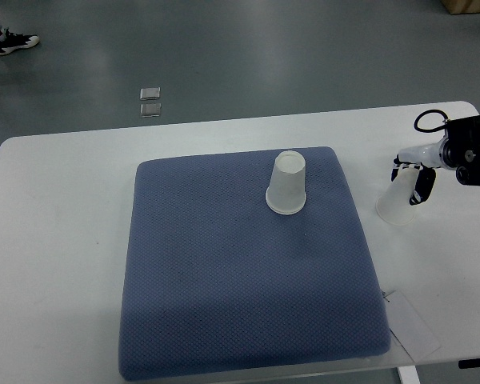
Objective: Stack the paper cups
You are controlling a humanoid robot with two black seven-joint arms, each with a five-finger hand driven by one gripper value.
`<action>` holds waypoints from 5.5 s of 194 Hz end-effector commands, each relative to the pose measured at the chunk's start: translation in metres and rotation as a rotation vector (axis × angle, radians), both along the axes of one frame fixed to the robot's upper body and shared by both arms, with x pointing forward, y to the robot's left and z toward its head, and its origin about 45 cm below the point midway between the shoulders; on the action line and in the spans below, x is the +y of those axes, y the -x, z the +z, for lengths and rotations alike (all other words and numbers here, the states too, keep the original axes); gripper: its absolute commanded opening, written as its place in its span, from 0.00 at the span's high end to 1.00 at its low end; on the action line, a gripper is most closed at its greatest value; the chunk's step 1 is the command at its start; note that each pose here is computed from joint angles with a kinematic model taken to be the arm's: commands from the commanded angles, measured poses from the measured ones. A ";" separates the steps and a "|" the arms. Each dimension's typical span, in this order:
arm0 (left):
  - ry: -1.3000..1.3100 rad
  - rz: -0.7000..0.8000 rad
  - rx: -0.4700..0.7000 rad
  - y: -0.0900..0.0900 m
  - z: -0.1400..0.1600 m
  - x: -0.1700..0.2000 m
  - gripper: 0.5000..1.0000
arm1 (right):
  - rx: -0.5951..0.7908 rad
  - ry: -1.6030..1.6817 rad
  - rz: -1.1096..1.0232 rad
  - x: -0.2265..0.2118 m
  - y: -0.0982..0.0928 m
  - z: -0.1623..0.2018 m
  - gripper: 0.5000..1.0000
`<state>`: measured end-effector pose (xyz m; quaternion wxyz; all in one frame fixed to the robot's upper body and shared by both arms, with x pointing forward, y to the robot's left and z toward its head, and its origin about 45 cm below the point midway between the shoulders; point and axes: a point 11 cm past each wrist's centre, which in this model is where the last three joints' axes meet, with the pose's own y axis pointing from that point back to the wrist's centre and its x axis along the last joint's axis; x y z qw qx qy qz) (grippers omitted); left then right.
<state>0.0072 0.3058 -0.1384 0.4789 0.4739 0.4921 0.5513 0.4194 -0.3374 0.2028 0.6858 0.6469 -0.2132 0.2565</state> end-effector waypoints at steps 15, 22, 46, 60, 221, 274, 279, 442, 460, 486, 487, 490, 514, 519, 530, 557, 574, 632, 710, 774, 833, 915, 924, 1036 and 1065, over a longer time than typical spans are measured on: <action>0.001 0.000 0.000 0.000 0.000 0.000 0.00 | -0.002 0.003 -0.001 -0.001 -0.001 0.001 0.75; 0.001 0.000 0.000 0.000 0.000 0.000 0.00 | -0.001 0.002 0.000 0.000 0.000 0.001 0.75; 0.001 -0.001 0.000 0.000 0.000 0.000 0.00 | -0.001 0.001 -0.001 -0.001 -0.001 0.004 0.75; 0.001 -0.001 0.000 0.000 0.000 0.000 0.00 | -0.002 0.002 -0.006 -0.004 -0.001 0.007 0.75; 0.005 -0.005 0.000 0.000 0.000 -0.002 0.00 | -0.188 0.038 0.129 0.030 0.004 0.331 0.73; 0.004 -0.006 0.001 0.000 0.000 -0.001 0.00 | -0.192 0.049 0.160 0.043 0.006 0.336 0.72; 0.004 -0.006 0.001 0.000 0.000 -0.001 0.00 | -0.191 0.052 0.163 0.045 0.006 0.335 0.73; 0.003 0.003 -0.001 0.000 0.000 0.000 0.00 | -0.070 -0.046 0.435 0.246 -0.002 0.262 0.72; 0.003 0.003 0.000 0.000 0.000 0.000 0.00 | -0.068 -0.051 0.438 0.252 -0.005 0.249 0.72; 0.001 0.005 0.000 0.001 0.000 0.000 0.00 | -0.066 -0.056 0.425 0.250 -0.012 0.232 0.72; 0.001 0.005 0.000 0.001 0.000 0.000 0.00 | -0.066 -0.056 0.425 0.250 -0.012 0.232 0.72; 0.003 0.005 0.000 0.000 0.000 0.000 0.00 | -0.066 -0.057 0.423 0.249 -0.012 0.230 0.72; 0.001 0.002 0.001 0.001 0.000 0.000 0.00 | -0.057 -0.063 0.412 0.245 -0.014 0.220 0.72; 0.003 0.002 0.001 0.001 0.000 -0.001 0.00 | -0.055 -0.062 0.412 0.244 -0.014 0.219 0.72; 0.004 0.002 0.001 0.001 0.000 -0.001 0.00 | -0.046 -0.064 0.406 0.242 -0.015 0.215 0.72; 0.001 0.001 -0.001 0.000 0.000 0.000 0.00 | -0.027 -0.062 0.389 0.234 -0.017 0.200 0.72; 0.001 0.003 0.000 0.000 0.000 0.000 0.00 | -0.032 -0.056 0.375 0.228 -0.019 0.192 0.72; 0.003 0.003 0.000 0.000 0.000 0.000 0.00 | -0.018 -0.060 0.357 0.220 -0.021 0.178 0.72; 0.001 0.006 0.003 0.002 0.000 0.000 0.00 | -0.011 -0.070 0.344 0.215 -0.022 0.165 0.71; 0.001 0.006 0.005 0.003 0.000 0.000 0.00 | -0.010 -0.064 0.324 0.206 -0.024 0.155 0.66; 0.000 0.008 0.005 0.003 0.000 0.000 0.00 | -0.011 -0.064 0.318 0.204 -0.024 0.153 0.50; 0.001 0.006 0.005 0.003 0.000 0.000 0.00 | -0.011 -0.070 0.314 0.204 -0.024 0.154 0.37; 0.000 0.006 0.005 0.003 0.000 0.000 0.00 | -0.013 -0.072 0.313 0.204 -0.025 0.155 0.36; 0.001 0.005 0.005 0.003 0.000 0.000 0.00 | -0.087 -0.378 0.090 0.176 -0.043 0.159 0.35; 0.001 0.005 0.005 0.003 0.000 0.000 0.00 | -0.134 -0.754 -0.176 0.143 -0.058 0.142 0.35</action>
